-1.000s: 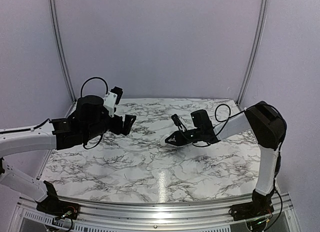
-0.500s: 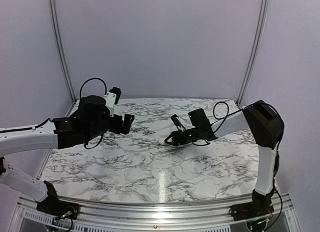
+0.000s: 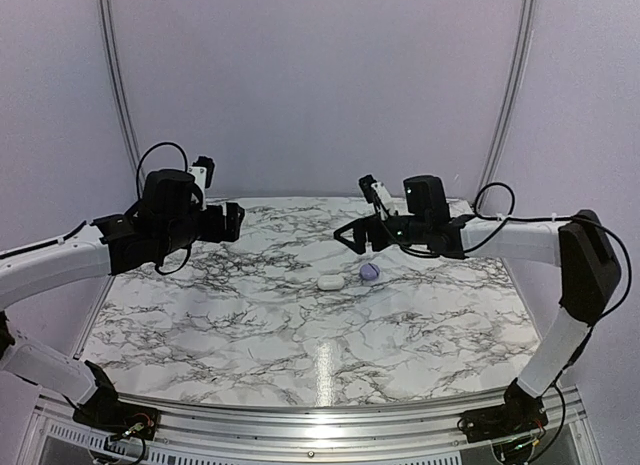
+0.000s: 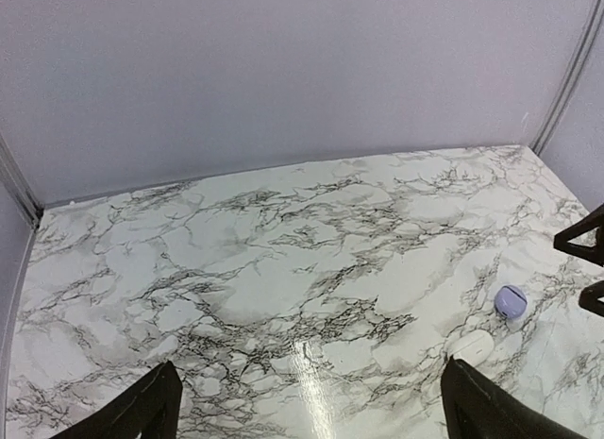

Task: Insert the wireless bluetooth earbuds into the charging case

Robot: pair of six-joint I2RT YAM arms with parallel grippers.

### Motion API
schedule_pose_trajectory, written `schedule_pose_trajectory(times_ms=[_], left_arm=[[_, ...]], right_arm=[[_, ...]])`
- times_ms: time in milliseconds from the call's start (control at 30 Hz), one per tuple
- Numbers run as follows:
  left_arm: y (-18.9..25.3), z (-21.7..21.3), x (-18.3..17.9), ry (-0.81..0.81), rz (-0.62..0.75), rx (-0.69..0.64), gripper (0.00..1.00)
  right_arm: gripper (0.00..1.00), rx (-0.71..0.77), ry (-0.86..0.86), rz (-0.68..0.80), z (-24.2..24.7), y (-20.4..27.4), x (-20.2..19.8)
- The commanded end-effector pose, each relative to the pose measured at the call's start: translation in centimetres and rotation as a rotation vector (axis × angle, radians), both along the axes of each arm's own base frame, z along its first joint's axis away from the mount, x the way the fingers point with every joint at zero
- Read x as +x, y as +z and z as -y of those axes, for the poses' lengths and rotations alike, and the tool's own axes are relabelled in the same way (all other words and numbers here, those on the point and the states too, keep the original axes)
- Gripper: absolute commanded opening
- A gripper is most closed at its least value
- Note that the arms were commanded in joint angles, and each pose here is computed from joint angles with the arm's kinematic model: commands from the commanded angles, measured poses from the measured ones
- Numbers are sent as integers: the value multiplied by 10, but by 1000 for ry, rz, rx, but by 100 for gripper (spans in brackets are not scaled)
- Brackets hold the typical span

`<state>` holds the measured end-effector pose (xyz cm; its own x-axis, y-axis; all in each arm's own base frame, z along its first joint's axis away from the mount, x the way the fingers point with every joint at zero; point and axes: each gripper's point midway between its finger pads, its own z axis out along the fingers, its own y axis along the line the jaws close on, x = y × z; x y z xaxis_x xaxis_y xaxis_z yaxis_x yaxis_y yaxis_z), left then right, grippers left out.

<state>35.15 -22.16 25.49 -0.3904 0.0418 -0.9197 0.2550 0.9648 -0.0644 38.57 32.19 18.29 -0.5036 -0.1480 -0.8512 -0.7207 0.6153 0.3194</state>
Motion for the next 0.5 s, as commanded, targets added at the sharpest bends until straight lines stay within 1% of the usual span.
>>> schedule_pose_trajectory(times_ms=[0, 167, 300, 400, 467], left_arm=[[-6, -28, 6, 22, -83, -137, 99], [-22, -68, 17, 103, -128, -208, 99], [-44, -89, 21, 142, -149, -206, 99], [-61, -91, 27, 127, -180, -235, 99], [-75, -89, 29, 107, -208, -254, 99]], right_arm=[[98, -21, -123, 162, 26, 44, 11], [98, -30, -319, 247, 68, 63, 13], [99, 34, -467, 278, 107, 65, 7], [99, 32, -583, 293, 135, 53, 1], [99, -3, -631, 275, 146, 35, -1]])
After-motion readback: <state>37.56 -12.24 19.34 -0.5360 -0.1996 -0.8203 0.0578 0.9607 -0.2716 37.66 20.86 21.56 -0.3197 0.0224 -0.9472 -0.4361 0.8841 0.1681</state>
